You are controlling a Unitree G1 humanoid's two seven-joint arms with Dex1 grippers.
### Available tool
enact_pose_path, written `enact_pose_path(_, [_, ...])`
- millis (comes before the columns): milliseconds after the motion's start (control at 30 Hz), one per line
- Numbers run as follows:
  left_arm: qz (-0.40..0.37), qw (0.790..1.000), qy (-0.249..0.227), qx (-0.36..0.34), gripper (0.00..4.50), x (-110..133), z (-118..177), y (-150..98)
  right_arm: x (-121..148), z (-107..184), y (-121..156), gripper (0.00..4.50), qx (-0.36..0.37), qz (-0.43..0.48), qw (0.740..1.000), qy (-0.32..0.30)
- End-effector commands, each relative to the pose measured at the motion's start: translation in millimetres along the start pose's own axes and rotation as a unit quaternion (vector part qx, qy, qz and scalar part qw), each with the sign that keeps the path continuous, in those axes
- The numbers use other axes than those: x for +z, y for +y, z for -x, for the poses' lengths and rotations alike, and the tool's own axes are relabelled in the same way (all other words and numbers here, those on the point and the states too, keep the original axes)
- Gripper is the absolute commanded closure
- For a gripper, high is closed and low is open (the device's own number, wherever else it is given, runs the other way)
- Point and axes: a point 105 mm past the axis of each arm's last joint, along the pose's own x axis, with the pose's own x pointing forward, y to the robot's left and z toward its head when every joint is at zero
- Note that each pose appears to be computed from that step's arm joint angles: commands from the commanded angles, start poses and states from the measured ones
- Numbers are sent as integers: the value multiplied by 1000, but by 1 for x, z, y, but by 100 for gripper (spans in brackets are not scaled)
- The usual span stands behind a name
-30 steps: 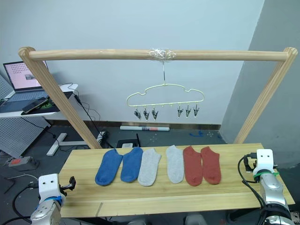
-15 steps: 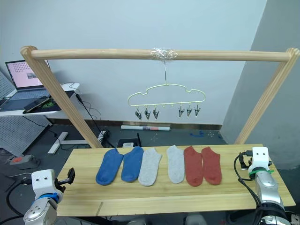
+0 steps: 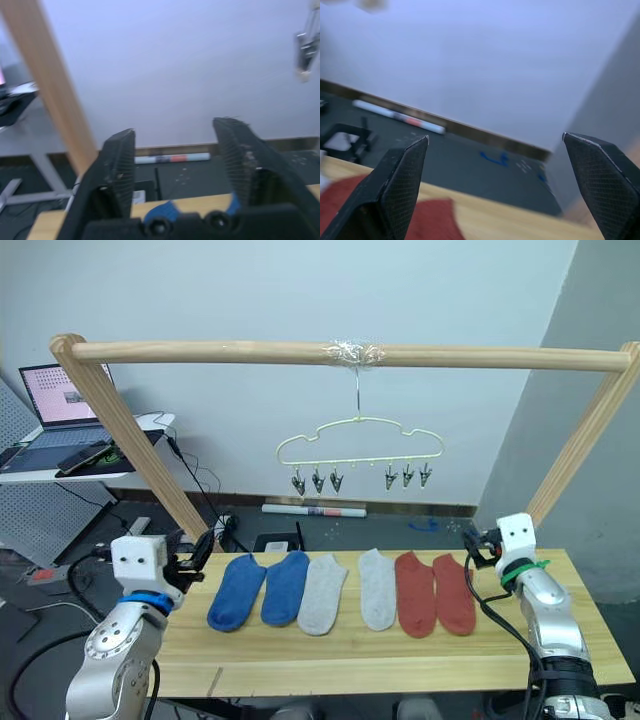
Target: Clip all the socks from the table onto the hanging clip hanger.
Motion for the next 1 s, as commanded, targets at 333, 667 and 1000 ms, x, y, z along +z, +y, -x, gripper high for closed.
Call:
enact_pose_path(333, [-2, 995, -60, -77, 213, 32, -46, -60, 106, -8, 101, 0, 255, 7, 959, -124])
enact_pose_path(667, [20, 991, -82, -100, 213, 39, -71, -82, 142, 2, 135, 0, 303, 22, 939, -162])
enact_pose_path(1000, [33, 989, -93, -106, 213, 41, -82, -91, 157, 11, 153, 0, 317, 3, 931, -179])
